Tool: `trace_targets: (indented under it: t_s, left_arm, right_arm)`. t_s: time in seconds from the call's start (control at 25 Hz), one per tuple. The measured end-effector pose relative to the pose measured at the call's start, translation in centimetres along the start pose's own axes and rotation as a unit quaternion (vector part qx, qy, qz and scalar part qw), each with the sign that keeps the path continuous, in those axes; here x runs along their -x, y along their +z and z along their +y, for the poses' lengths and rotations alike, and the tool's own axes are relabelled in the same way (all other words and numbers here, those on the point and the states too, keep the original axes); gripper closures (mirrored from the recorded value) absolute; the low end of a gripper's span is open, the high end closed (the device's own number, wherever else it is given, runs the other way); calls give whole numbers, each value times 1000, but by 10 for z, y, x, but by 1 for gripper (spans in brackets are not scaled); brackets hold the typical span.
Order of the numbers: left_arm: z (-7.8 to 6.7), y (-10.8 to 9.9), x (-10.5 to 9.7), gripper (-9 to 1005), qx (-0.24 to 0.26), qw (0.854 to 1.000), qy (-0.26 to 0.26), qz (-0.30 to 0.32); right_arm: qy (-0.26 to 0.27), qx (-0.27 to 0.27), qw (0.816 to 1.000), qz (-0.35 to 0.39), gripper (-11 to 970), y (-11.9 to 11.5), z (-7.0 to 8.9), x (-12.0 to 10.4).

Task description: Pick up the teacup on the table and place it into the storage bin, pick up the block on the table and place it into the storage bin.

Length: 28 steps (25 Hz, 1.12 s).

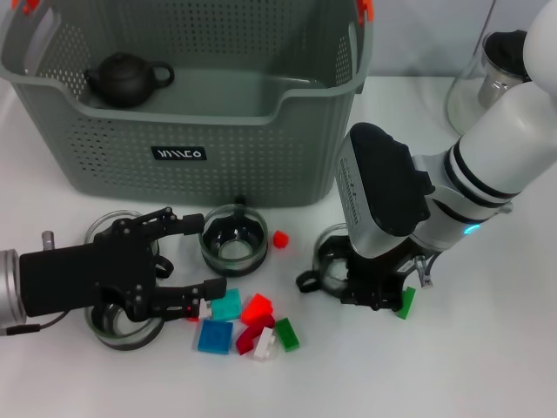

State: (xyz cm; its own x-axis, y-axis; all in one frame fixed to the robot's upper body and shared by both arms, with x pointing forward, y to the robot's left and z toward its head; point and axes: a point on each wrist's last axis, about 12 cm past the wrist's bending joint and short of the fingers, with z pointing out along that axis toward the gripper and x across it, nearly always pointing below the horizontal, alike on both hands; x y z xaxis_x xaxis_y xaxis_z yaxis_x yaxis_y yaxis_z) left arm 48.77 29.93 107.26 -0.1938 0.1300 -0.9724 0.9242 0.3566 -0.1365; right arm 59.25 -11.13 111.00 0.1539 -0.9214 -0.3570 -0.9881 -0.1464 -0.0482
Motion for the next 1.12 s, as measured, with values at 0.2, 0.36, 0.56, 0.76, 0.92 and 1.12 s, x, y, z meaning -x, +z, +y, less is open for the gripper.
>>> trace_targets:
  t_s: [0.2, 0.36, 0.56, 0.76, 0.92, 1.12]
  left_arm:
    - [-2, -1, -1, 65, -3, 1000, -2, -1]
    - [-3, -2, -2, 65, -2, 1000, -4, -2]
    - [-4, -2, -2, 65, -3, 1000, -5, -4]
    - [-4, -3, -2, 65, -3, 1000, -5, -5]
    - [-3, -4, -2, 65, 4, 1000, -5, -9]
    - [-3, -5, -2, 65, 7, 1000, -3, -12]
  right_arm:
    - [4, 6, 1000, 1, 842, -1, 1, 0]
    - [5, 19, 1000, -2, 883, -4, 4, 0]
    - [19, 46, 999, -18, 905, -23, 11, 2]
    - [22, 60, 997, -53, 904, -59, 20, 9]
    - [27, 46, 990, -130, 904, -96, 17, 18]
    - [32, -33, 967, -250, 904, -141, -1, 26]
